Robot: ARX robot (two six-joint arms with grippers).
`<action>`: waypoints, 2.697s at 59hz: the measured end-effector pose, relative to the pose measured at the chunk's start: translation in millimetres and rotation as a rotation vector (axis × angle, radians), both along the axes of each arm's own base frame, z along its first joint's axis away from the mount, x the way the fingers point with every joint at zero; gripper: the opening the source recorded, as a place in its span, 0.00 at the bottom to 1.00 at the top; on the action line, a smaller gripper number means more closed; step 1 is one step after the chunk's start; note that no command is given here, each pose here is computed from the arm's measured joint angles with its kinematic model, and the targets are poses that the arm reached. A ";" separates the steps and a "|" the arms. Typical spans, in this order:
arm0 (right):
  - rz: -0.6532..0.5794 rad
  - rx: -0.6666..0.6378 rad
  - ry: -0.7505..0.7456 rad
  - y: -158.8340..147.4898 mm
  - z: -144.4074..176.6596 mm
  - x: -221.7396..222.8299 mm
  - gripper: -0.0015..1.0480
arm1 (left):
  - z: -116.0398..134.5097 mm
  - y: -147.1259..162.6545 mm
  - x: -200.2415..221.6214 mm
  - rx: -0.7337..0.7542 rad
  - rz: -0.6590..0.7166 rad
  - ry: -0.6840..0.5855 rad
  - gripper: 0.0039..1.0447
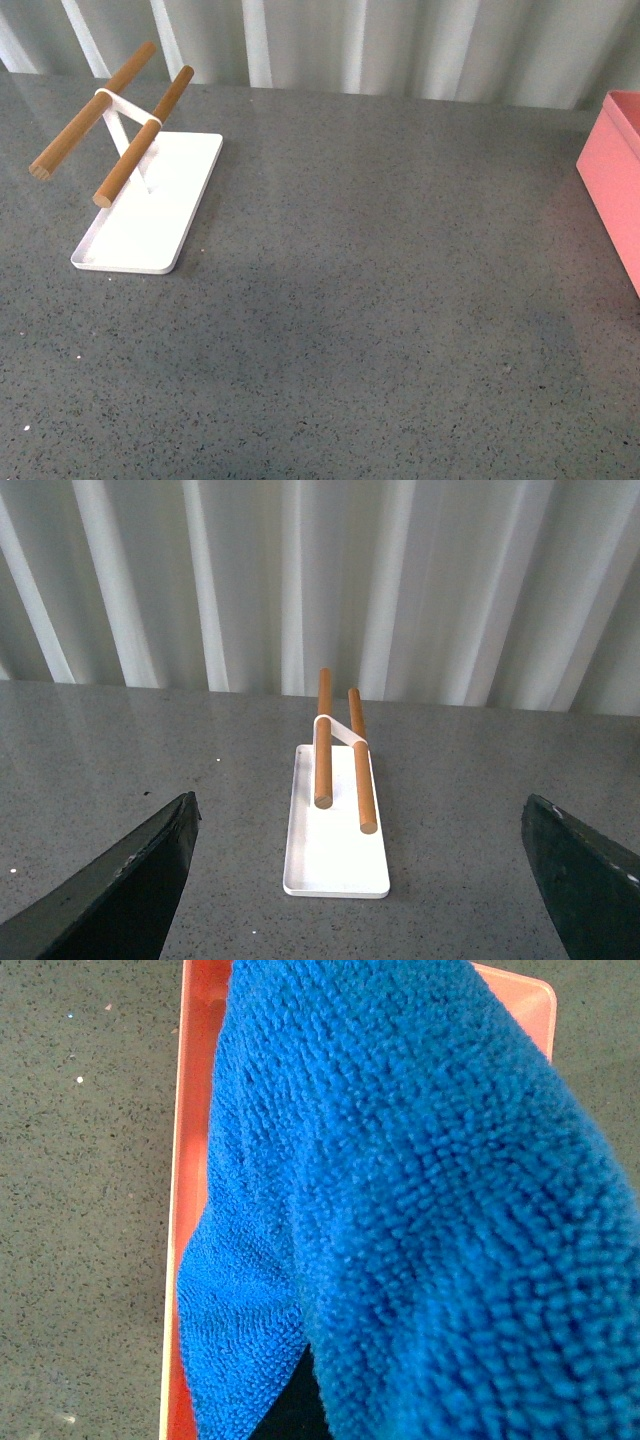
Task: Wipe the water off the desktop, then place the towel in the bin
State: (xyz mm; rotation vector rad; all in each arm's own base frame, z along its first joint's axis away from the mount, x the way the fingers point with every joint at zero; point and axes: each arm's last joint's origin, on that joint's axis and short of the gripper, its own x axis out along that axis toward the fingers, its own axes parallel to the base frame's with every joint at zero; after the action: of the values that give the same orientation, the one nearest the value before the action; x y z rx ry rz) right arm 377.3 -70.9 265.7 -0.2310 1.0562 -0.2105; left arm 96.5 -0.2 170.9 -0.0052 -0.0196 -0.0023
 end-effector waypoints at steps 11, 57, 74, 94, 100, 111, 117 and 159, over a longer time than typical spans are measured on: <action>-0.008 0.002 -0.008 -5.3 0.7 -4.0 0.06 | 0.0 0.0 0.0 0.000 0.000 0.000 0.94; -0.011 0.016 -0.026 -6.3 1.8 -5.7 0.93 | 0.0 0.0 0.0 0.000 0.000 0.000 0.94; 0.219 0.208 -1.013 26.0 -30.5 -71.0 0.45 | 0.0 0.0 0.0 0.000 0.000 0.000 0.94; 0.226 0.212 -1.037 53.4 -70.1 -152.6 0.03 | 0.0 0.0 0.0 0.000 0.000 0.000 0.94; 0.231 0.214 -1.044 58.3 -75.3 -169.5 0.03 | 0.0 0.0 0.0 0.000 0.000 0.000 0.94; 0.229 0.214 -1.040 70.1 -84.3 -192.3 0.03 | 0.0 0.0 0.0 0.000 0.000 0.000 0.94; 0.228 0.214 -1.039 70.7 -87.4 -202.1 0.03 | 0.0 0.0 0.0 0.000 0.001 0.000 0.94; 0.225 0.215 -1.075 70.8 -91.9 -248.2 0.03 | 0.1 0.0 -0.1 0.000 0.000 -0.001 0.94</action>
State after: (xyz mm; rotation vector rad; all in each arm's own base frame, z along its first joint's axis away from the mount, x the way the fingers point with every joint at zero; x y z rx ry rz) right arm 129.1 -0.1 173.8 -0.0170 -0.0220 0.0029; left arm 96.4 -0.2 171.0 -0.0048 -0.0204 -0.0020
